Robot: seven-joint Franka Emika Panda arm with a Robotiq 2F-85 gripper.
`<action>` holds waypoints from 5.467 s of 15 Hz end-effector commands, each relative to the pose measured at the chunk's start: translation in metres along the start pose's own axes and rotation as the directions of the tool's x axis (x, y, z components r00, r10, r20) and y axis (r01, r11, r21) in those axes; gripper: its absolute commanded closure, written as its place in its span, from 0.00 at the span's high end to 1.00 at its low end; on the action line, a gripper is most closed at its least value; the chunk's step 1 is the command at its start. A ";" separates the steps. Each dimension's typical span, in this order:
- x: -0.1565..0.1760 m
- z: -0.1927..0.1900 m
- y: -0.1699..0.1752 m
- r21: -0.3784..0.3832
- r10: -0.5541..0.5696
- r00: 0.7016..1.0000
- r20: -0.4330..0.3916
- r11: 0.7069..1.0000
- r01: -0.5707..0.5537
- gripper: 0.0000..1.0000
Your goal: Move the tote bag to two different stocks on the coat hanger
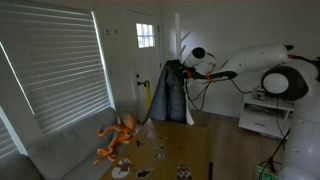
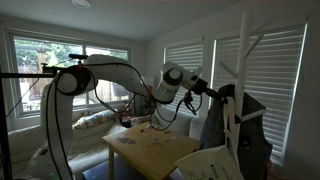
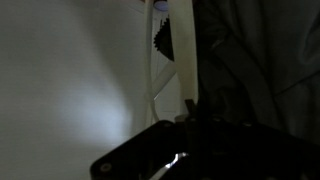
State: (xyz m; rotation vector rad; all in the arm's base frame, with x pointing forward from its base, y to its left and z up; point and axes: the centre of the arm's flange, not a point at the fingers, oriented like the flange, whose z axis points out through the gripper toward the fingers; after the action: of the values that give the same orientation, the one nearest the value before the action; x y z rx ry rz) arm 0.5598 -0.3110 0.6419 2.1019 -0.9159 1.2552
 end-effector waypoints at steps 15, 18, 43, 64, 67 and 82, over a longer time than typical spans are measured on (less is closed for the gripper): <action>-0.025 0.006 -0.014 0.099 -0.140 0.962 0.234 0.988 0.120 0.78; -0.028 0.008 -0.012 0.084 -0.165 0.951 0.260 0.985 0.148 0.98; -0.054 0.008 0.118 0.336 -0.360 0.851 0.383 0.912 0.235 1.00; -0.105 0.126 0.139 0.291 -0.201 0.814 0.545 0.956 0.041 1.00; -0.122 0.134 0.127 0.295 -0.179 0.804 0.567 0.955 0.005 1.00; -0.138 0.152 0.074 0.339 -0.132 0.849 0.512 0.939 -0.058 0.54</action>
State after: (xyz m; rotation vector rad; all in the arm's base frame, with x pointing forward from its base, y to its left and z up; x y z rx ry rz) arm 0.5332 -0.4246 0.4645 2.8266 -0.9003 0.8063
